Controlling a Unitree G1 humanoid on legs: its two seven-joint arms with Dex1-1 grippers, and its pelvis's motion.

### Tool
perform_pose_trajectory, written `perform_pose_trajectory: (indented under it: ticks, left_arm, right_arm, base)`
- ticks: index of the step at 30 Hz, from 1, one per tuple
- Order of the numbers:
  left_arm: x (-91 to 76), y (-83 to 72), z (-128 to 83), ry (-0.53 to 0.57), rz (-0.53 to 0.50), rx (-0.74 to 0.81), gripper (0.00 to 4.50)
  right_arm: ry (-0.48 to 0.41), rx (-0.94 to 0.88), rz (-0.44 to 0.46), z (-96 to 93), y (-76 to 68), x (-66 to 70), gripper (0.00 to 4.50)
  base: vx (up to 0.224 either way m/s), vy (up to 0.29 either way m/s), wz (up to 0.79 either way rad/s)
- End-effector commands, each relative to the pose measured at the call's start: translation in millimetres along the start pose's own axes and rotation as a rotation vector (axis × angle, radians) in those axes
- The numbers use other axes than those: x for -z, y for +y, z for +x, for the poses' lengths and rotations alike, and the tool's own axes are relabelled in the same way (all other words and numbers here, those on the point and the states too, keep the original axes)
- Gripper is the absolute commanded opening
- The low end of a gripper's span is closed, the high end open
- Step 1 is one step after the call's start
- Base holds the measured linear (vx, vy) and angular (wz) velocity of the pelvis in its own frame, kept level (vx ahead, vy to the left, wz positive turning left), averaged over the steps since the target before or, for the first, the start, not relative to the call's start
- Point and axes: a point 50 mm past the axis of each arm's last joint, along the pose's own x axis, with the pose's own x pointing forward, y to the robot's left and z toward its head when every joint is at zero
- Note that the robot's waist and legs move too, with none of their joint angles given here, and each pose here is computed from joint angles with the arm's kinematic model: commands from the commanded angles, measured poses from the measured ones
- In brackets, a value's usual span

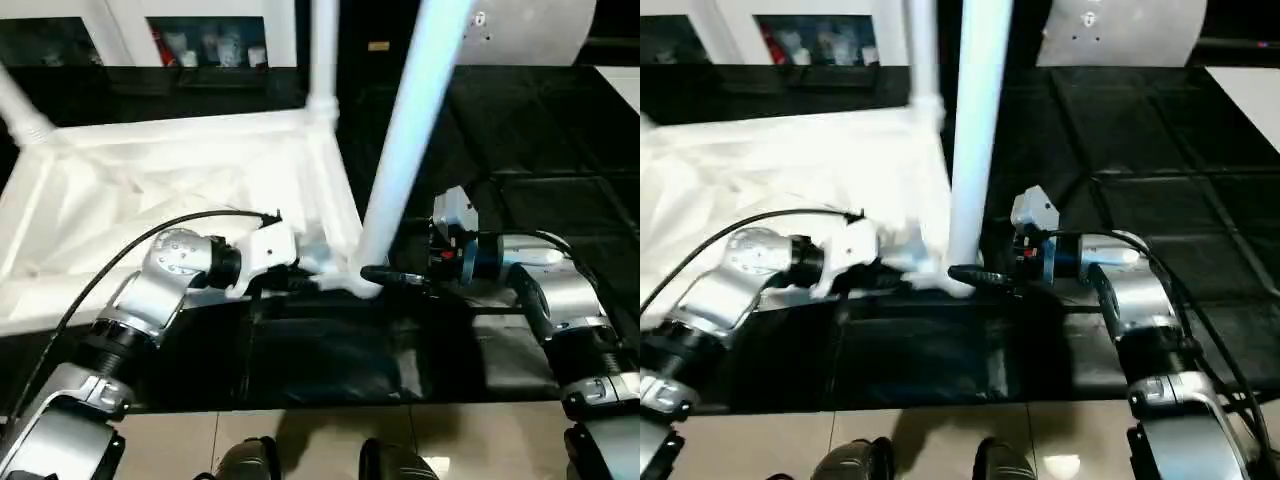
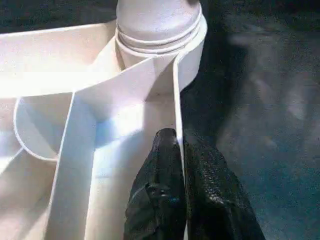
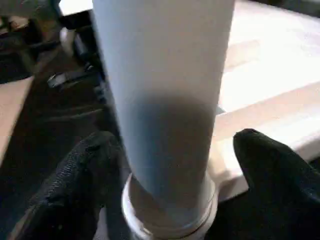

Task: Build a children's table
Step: Rotate leg to tighten

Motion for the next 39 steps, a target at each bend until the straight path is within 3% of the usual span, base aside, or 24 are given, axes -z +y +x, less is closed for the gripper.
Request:
perform_pose_trajectory:
  ticks: [1, 9, 16, 21, 22, 30, 37, 39]
  left_arm:
    - [-8.8, -6.0, 3, -0.021, 0.062, 0.077, 0.0]
    - [-8.3, -7.8, 0, -0.017, 0.083, 0.117, 0.0]
    - [-7.2, -8.1, -1, -0.011, 0.082, 0.127, 0.0]
    - [-6.4, -8.2, -1, -0.008, 0.078, 0.127, 0.0]
    - [-5.8, -7.9, -1, -0.008, 0.071, 0.123, 0.0]
    - [-9.3, 6.9, 10, -0.012, -0.052, -0.038, 0.0]
    - [-27.1, 30.5, 34, -0.042, -0.155, -0.266, 0.0]
    - [-37.8, 37.8, 46, -0.068, -0.213, -0.355, 0.0]
  right_arm:
    - [0.009, -0.045, 0.0, -1.0, 0.7, -1.9, 3.82]
    - [0.014, -0.142, 0.02, 1.4, 6.6, -0.5, 3.29]
    - [0.019, -0.174, 0.041, 0.1, 9.5, 1.1, 2.5]
    - [0.016, -0.183, 0.054, 0.9, 12.0, 3.2, 2.28]
    - [0.008, -0.175, 0.064, 1.8, 12.6, 3.9, 2.06]
    - [0.002, 0.066, 0.163, 23.1, 10.2, 12.7, 1.96]
    - [0.028, 0.372, 0.239, 58.3, 6.8, 21.6, 1.95]
    - [0.054, 0.54, 0.306, 72.2, 5.3, 27.0, 1.95]
  base:
    - [0.0, 0.0, 0.0]
    - [0.0, 0.0, 0.0]
    - [0.0, 0.0, 0.0]
    - [0.0, 0.0, 0.0]
    - [0.0, 0.0, 0.0]
    - [0.0, 0.0, 0.0]
    - [0.0, 0.0, 0.0]
    - [0.0, 0.0, 0.0]
